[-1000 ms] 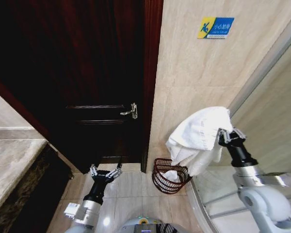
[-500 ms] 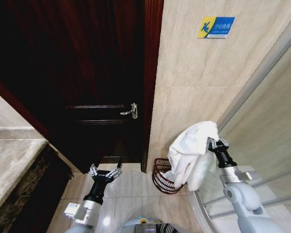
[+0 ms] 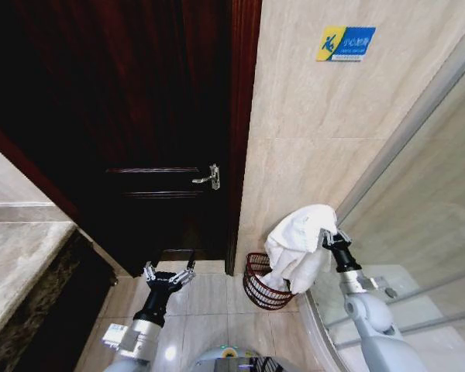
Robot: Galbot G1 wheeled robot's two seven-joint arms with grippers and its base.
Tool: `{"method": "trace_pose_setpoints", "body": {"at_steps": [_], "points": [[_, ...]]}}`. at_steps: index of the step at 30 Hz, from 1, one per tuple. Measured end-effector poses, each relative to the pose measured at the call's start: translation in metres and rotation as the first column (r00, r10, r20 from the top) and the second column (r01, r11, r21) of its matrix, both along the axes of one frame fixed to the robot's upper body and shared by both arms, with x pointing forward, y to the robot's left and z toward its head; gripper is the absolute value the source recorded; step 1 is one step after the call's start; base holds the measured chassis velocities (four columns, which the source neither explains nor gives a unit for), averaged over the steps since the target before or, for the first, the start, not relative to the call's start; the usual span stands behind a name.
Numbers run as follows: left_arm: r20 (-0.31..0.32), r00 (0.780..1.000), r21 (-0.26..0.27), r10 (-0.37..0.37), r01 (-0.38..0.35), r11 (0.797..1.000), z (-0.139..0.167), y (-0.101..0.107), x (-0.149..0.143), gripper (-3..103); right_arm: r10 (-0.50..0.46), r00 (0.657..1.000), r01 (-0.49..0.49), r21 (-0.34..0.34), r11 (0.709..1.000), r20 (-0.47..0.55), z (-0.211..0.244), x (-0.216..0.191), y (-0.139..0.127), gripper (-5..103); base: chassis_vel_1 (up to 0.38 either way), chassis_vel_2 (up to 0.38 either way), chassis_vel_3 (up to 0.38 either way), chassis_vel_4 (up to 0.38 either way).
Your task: Discard the used towel into the hamper.
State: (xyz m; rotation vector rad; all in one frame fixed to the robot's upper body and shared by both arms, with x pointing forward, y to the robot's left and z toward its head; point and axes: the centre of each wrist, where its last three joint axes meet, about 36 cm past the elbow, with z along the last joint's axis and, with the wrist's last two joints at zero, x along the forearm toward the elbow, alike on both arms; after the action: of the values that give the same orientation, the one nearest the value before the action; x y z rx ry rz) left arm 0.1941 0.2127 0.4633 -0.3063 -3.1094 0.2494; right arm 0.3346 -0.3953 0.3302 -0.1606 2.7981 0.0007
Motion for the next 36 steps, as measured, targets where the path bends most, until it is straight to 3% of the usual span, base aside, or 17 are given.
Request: {"method": "trace_pose_setpoints", "body": {"at_steps": [19, 27, 36], "points": [[0.0, 1.0, 0.0, 0.0, 0.0, 1.0, 0.0, 0.0, 0.0, 100, 0.023, 1.0, -0.023, 0.019, 1.0, -0.005, -0.006, 0.03, 0.007, 4, 0.0, 0.0, 0.0, 0.0], [0.0, 1.0, 0.0, 0.0, 0.0, 1.0, 0.0, 0.0, 0.0, 100, 0.033, 0.999, -0.032, 0.034, 0.999, -0.026, -0.034, 0.049, 0.009, 4, 0.0, 0.0, 0.0, 0.0], [0.0, 1.0, 0.0, 0.0, 0.0, 1.0, 0.0, 0.0, 0.0, 100, 0.038, 0.995, -0.033, 0.056, 0.998, -0.095, -0.084, 0.045, 0.015, 4, 0.0, 0.0, 0.0, 0.0]]}}
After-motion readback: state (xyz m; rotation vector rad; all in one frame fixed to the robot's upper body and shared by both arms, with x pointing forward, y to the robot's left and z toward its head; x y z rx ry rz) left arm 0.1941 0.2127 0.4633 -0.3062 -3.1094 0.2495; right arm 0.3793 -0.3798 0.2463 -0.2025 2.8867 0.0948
